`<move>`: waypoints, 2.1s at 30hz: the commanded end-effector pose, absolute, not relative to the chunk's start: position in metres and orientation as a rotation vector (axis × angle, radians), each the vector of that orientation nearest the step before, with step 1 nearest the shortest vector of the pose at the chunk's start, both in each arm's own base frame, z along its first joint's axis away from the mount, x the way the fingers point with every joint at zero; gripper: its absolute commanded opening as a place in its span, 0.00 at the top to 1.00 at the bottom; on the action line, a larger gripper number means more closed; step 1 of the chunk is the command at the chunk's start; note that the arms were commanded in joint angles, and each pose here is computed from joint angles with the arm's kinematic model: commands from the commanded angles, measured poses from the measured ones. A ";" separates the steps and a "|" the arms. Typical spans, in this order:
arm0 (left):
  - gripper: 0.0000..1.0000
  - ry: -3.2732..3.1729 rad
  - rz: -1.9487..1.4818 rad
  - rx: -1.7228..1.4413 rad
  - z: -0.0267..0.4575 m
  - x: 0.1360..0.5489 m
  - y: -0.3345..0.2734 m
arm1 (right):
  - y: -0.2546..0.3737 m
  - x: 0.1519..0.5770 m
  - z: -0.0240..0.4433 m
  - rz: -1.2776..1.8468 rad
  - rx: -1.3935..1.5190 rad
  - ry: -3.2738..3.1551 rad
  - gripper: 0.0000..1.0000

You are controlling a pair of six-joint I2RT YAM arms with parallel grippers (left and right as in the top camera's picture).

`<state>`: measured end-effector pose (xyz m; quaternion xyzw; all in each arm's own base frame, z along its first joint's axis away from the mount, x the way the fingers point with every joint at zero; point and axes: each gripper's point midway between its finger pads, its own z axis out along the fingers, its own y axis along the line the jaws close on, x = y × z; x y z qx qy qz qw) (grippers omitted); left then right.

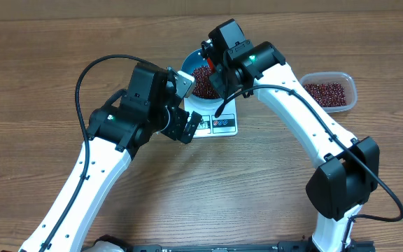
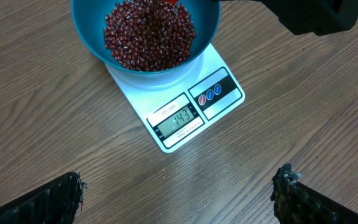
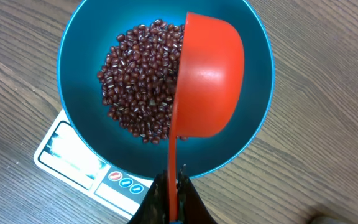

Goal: Scoop item into bowl and weigh 150g on scale
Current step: 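Tilt the red scoop with the right gripper to pour beans into the bowl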

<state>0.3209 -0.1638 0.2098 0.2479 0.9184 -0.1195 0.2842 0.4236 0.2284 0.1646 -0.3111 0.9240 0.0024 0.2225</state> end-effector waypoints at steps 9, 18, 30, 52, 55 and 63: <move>0.00 2.455 -0.318 0.645 0.211 0.321 -0.163 | 0.236 0.424 0.197 0.241 -0.810 2.507 0.96; 0.00 2.455 -0.318 0.645 0.211 0.321 -0.163 | 0.235 0.422 0.204 0.537 -0.770 2.510 0.96; 0.00 2.455 -0.318 0.645 0.211 0.321 -0.163 | 0.227 0.421 0.204 0.595 -0.744 2.532 0.96; 0.00 2.455 -0.318 0.645 0.211 0.321 -0.163 | 0.226 0.424 0.200 -0.198 -0.794 2.456 0.96; 0.00 2.455 -0.318 0.645 0.211 0.321 -0.163 | 0.226 0.425 0.200 -0.197 -0.790 2.457 0.96; 0.00 2.455 -0.318 0.645 0.211 0.321 -0.163 | 0.229 0.426 0.201 -0.171 -0.783 2.453 0.96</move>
